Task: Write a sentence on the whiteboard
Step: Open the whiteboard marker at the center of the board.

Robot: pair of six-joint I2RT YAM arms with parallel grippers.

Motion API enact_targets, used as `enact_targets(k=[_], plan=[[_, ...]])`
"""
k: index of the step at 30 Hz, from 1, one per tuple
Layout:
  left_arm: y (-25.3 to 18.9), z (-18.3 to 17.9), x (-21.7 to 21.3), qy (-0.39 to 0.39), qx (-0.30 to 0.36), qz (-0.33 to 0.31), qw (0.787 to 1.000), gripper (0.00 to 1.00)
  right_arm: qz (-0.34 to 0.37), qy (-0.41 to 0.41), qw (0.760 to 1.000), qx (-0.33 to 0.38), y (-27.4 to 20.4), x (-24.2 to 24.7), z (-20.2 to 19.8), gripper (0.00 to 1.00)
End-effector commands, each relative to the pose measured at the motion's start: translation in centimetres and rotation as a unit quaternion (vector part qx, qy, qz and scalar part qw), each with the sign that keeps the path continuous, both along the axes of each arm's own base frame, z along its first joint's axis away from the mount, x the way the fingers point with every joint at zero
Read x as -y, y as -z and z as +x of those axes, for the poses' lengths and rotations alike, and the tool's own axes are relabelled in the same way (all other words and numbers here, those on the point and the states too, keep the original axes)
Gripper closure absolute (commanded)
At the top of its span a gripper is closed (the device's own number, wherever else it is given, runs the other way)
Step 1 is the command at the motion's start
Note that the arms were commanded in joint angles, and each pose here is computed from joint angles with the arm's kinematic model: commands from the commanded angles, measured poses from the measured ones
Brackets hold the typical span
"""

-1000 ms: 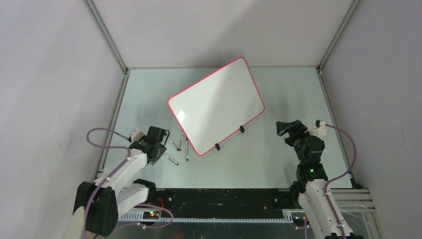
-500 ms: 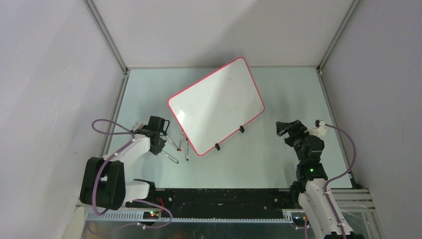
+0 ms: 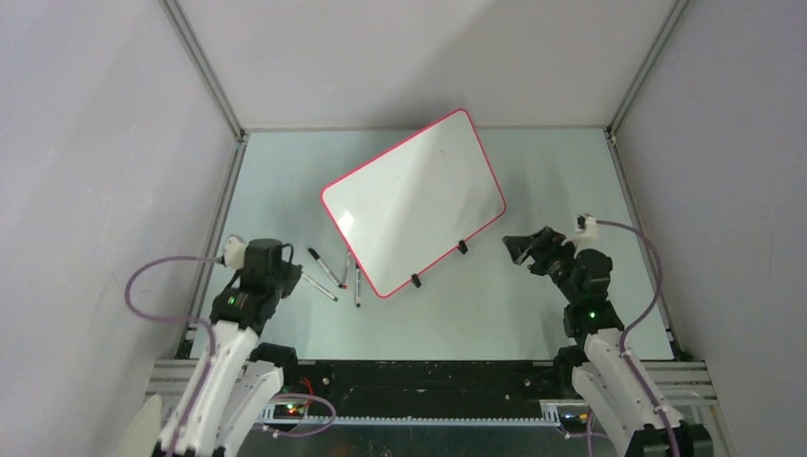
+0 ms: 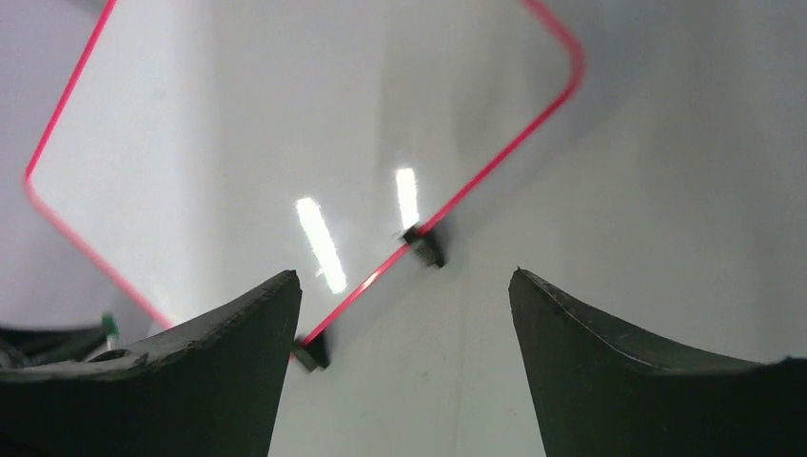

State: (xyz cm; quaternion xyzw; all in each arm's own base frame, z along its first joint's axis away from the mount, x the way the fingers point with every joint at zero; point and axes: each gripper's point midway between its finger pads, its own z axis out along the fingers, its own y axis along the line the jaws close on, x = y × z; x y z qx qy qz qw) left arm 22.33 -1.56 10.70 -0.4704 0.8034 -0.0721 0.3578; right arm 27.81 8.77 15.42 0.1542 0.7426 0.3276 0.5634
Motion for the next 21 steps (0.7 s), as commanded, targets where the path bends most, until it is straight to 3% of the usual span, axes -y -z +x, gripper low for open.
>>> enact_targets(k=[1,5,8,13,16,21], plan=[[-3.3,-1.7,2.1,0.030,0.089,-0.077,0.993,1.00,-0.047,-0.121,0.988,0.085,-5.6,-5.1,-0.4,0.16],[-6.7,-2.2,4.5,0.064,0.166,-0.156,0.972,1.00,-0.081,-0.168,0.973,0.136,-8.2,-9.2,-2.1,0.15],[-8.6,-2.7,6.0,0.094,0.189,-0.190,0.959,1.00,-0.088,-0.203,0.962,0.161,-10.0,-12.5,-4.0,0.15],[-12.3,-3.0,8.1,0.148,0.219,-0.228,0.937,1.00,-0.055,-0.250,0.950,0.178,-12.9,-16.7,-6.8,0.12],[-15.5,-3.1,9.0,0.181,0.260,-0.241,0.917,1.00,0.000,-0.252,0.953,0.167,-14.3,-17.2,-7.3,0.01],[-19.0,-3.9,9.2,0.199,0.322,-0.247,0.892,1.00,0.042,-0.232,0.958,0.165,-15.8,-15.9,-7.5,0.01]])
